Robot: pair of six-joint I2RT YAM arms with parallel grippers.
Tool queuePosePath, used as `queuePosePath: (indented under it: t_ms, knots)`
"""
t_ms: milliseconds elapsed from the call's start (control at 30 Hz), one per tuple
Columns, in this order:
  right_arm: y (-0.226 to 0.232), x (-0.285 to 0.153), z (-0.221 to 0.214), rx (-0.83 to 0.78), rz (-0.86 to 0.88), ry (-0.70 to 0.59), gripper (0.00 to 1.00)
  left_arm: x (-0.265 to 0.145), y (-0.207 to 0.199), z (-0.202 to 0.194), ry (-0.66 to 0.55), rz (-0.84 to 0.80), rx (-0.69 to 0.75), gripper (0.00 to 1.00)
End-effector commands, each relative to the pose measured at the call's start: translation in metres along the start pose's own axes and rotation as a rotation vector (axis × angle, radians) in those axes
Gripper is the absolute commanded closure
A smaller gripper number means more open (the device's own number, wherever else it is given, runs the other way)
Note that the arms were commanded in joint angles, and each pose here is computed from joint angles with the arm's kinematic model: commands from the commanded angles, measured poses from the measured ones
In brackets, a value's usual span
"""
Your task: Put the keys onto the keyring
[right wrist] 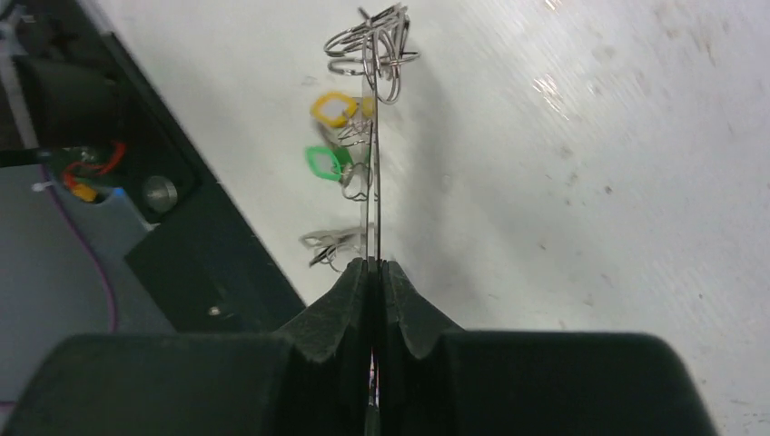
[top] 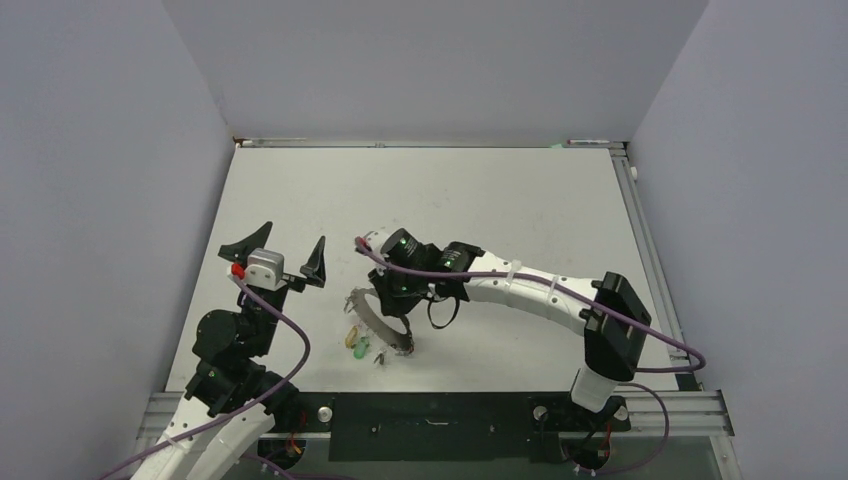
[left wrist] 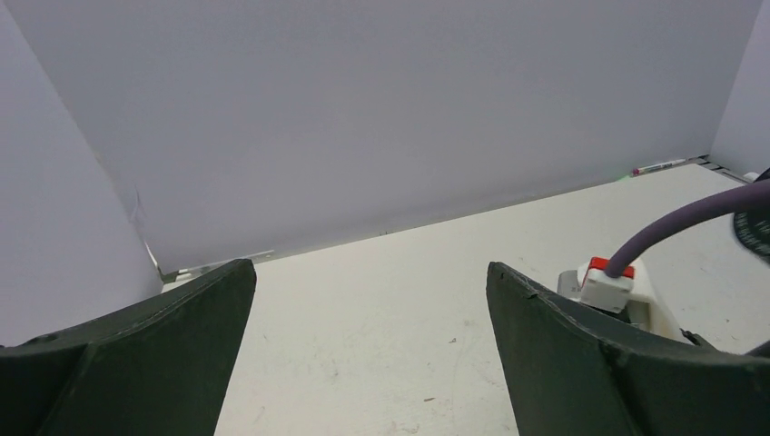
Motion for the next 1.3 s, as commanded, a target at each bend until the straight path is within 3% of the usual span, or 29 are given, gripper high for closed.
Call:
queuePosePath:
  t_ms: [0, 333, 567, 633, 767, 900, 1067, 1267]
  knots:
    - [-0.055, 0.015, -0.011, 0.157, 0.030, -0.004, 0.95, 0.002, 0.004, 0.007, -0.033, 0.025, -0.006, 0.04]
    - [-0.119, 0.039, -0.050, 0.204, -0.071, 0.132, 0.95, 0.001, 0.002, 0.006, -0.035, 0.002, -0.002, 0.04]
    - [-0.150, 0.030, -0.059, 0.248, -0.142, 0.136, 0.94, 0.001, 0.001, 0.006, -0.034, -0.003, 0.003, 0.04]
    - [-0.159, 0.029, -0.062, 0.257, -0.168, 0.147, 0.85, 0.001, 0.001, 0.005, -0.033, -0.004, 0.004, 0.04]
    - [-0.186, 0.023, -0.068, 0.303, -0.285, 0.161, 0.50, 0.001, 0.001, 0.005, -0.031, -0.004, 0.008, 0.04]
    - [-0.201, 0.005, -0.063, 0.318, -0.409, 0.105, 0.27, 0.002, 0.001, 0.004, -0.027, -0.005, 0.010, 0.04]
    - [-0.204, -0.028, -0.043, 0.288, -0.565, -0.040, 0.25, 0.002, 0.001, 0.004, -0.023, -0.005, 0.014, 0.04]
    - [-0.196, -0.073, -0.016, 0.287, -0.689, -0.337, 0.25, 0.004, 0.000, 0.002, -0.014, -0.007, 0.019, 0.04]
Point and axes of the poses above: each gripper's point midway between its finger pads, its own x axis out along the fingers, its own y axis along the line the jaws close on, z = x × y, the point moved 8 cm from there along -x, back along the fingers, and after that the axes turned 9 degrees about x, right-handed, at the moved point
